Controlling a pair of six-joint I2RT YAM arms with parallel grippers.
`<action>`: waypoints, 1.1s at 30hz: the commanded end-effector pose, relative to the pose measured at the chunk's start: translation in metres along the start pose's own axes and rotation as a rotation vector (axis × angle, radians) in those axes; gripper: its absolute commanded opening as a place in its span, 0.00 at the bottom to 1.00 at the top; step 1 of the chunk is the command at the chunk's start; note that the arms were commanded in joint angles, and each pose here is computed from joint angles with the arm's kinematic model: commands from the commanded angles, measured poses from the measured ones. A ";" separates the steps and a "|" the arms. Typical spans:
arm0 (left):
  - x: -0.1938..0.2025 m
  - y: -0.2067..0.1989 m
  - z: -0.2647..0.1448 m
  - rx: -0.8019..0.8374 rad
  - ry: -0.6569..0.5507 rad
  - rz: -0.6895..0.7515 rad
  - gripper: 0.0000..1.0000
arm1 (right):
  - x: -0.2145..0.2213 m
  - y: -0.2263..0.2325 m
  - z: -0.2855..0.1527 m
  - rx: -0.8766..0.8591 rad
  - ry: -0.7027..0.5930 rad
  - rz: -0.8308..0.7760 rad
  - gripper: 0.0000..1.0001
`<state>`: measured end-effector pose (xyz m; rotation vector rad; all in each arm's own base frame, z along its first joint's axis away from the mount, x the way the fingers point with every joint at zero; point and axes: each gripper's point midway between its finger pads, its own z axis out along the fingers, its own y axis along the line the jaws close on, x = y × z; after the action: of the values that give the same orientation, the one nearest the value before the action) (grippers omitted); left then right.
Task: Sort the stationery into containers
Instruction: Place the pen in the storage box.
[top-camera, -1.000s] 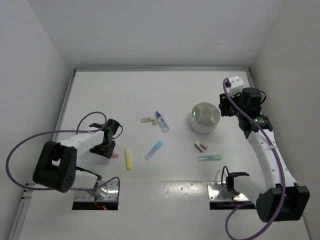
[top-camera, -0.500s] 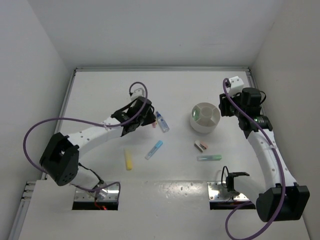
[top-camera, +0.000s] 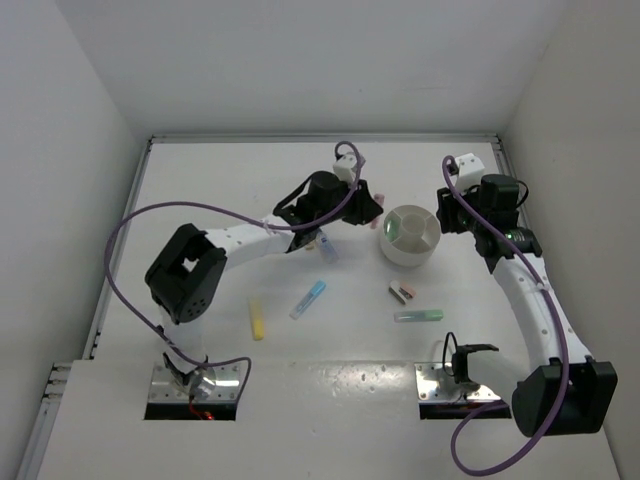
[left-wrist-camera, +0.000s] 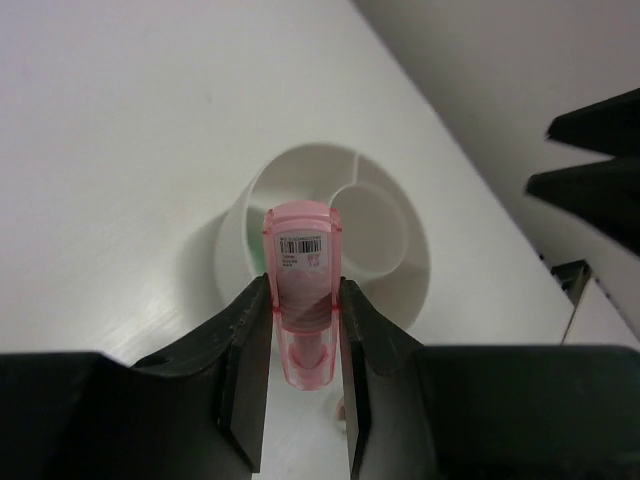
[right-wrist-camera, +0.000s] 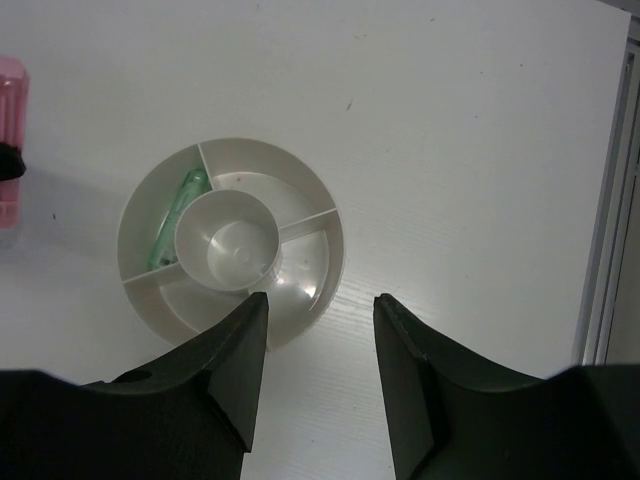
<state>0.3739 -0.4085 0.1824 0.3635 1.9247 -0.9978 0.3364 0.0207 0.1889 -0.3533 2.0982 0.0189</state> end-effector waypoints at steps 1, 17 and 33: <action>-0.055 -0.047 0.009 0.167 -0.152 0.093 0.00 | -0.007 0.000 0.001 0.003 -0.025 -0.016 0.48; -0.020 -0.046 0.062 0.160 -0.098 0.008 0.12 | -0.005 0.000 0.003 0.001 -0.016 -0.024 0.48; 0.002 -0.026 0.069 0.087 -0.046 -0.026 0.25 | -0.002 -0.002 0.004 0.010 -0.014 -0.024 0.48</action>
<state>0.3965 -0.4706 0.1567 0.3710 1.9062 -1.0765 0.3366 0.0192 0.1844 -0.3579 2.1098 0.0093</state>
